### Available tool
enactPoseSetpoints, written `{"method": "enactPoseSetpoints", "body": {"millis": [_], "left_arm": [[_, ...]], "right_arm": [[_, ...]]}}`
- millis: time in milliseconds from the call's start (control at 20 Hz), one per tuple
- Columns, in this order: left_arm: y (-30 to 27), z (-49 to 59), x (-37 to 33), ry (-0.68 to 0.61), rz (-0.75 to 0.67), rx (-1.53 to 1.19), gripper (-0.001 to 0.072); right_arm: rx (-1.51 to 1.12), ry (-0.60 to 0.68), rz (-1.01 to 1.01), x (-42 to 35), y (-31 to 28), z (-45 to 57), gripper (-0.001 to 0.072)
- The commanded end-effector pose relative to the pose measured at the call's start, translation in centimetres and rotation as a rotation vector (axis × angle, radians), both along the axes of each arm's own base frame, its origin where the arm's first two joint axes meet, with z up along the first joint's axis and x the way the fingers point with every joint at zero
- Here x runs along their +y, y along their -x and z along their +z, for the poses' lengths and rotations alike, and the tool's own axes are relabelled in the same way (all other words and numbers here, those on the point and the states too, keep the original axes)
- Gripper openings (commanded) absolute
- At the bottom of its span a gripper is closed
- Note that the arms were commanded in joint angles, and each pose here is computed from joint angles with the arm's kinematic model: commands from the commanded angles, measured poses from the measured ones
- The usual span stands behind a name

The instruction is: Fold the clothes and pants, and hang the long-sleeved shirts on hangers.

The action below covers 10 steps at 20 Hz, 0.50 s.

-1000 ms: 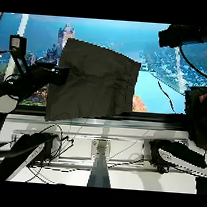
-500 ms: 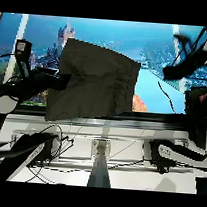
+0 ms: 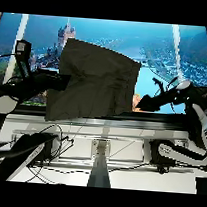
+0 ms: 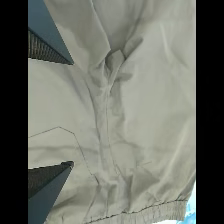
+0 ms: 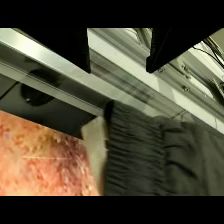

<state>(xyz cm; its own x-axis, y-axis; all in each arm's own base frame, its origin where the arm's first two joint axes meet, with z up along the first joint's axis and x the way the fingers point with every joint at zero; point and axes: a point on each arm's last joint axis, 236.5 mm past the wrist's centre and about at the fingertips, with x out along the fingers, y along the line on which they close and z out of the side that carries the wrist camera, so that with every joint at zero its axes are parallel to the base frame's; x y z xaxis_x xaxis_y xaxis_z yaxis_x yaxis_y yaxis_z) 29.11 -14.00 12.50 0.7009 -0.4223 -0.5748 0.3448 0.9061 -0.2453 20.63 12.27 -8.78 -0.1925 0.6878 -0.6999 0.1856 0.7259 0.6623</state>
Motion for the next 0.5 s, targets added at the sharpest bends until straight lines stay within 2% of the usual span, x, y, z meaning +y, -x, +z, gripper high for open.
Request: {"method": "enactPoseSetpoints", "body": {"millis": [0, 250, 450], "left_arm": [[0.0, 0.0, 0.0, 0.002, 0.002, 0.001, 0.0691], [0.0, 0.0, 0.0, 0.001, 0.002, 0.001, 0.0691], [0.0, 0.0, 0.0, 0.002, 0.002, 0.001, 0.0691]], "right_arm": [[0.076, 0.014, -0.145, 0.8, 2.4, -3.4, 0.0411], [0.023, -0.041, -0.291, 1.9, -0.4, -3.3, 0.0412], [-0.038, -0.086, -0.332, 2.7, -2.2, -2.6, 0.0411]]}}
